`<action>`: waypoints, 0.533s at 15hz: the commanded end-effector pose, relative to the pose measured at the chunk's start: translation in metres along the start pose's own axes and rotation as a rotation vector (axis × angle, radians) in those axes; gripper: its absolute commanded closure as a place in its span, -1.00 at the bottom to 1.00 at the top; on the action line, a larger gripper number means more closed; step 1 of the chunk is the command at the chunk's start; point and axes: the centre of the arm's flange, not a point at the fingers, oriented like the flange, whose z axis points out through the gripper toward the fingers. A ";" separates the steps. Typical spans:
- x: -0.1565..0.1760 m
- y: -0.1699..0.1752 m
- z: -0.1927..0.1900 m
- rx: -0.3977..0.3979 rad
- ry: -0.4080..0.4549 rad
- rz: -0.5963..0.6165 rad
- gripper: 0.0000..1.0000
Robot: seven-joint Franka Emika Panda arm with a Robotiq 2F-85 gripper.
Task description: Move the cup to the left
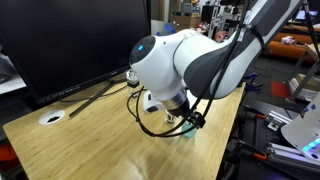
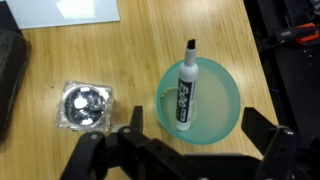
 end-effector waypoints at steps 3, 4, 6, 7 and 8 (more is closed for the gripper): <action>-0.015 -0.013 -0.042 -0.058 0.041 0.003 -1.00; -0.018 -0.019 -0.055 -0.063 0.063 0.004 -1.00; -0.008 -0.013 -0.055 -0.069 0.064 0.009 -1.00; -0.009 -0.018 -0.065 -0.078 0.076 0.010 -1.00; -0.011 -0.021 -0.069 -0.083 0.078 0.010 -1.00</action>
